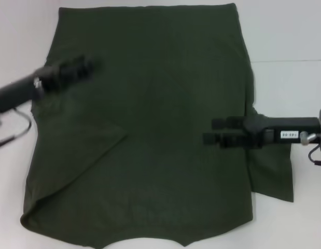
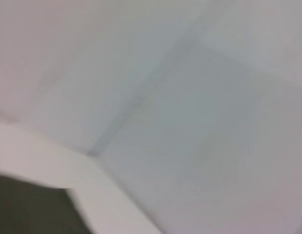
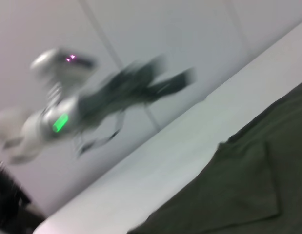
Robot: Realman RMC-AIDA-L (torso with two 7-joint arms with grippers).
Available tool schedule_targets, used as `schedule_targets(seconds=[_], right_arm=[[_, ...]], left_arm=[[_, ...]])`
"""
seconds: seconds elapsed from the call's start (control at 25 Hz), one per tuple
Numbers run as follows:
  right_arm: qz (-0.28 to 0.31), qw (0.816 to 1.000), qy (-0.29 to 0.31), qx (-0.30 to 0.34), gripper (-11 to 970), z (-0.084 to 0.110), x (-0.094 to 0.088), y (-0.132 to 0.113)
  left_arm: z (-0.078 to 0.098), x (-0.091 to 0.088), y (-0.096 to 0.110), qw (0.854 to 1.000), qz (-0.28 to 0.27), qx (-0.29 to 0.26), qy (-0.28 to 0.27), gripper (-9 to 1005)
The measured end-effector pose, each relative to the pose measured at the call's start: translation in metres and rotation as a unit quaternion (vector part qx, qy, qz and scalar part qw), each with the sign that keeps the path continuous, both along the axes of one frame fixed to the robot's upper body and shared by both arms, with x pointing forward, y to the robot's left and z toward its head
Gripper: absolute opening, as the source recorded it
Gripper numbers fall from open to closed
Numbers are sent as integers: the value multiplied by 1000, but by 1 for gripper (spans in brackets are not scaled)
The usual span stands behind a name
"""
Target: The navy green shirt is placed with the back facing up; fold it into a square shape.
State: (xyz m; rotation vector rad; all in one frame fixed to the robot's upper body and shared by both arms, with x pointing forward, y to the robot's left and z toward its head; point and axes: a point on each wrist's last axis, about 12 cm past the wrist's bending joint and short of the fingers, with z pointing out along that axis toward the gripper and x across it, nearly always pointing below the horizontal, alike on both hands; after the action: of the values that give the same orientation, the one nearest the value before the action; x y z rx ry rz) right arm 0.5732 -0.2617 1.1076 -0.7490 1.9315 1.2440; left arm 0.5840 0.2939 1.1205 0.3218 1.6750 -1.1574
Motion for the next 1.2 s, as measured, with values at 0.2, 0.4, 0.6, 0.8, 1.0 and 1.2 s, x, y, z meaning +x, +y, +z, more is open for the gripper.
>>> schedule_targets(seconds=[0.2,0.4,0.6,0.8,1.0,1.2], right_arm=[[-63,994,90,17,940,8,10,-17],[-125,963,239,19,940,19,17,-45],[-186,920,346,-10,940,19,11,-76],[-214,892,396,-42,940,13,-1,-97],[-230,880,413,-51,940,11,-11,-113],[-248,873,415,-71,940,6,-14,-122]], left_arm=[[-11,-48,8,989,-88,43,-109,888],[-25,-70,14,984,-107,69,-125,888],[-31,-75,9,978,-133,88,-132,888],[-34,-76,5,973,-150,107,-138,889],[-36,-77,4,972,-153,112,-142,889],[-35,-75,1,970,-154,112,-150,888]])
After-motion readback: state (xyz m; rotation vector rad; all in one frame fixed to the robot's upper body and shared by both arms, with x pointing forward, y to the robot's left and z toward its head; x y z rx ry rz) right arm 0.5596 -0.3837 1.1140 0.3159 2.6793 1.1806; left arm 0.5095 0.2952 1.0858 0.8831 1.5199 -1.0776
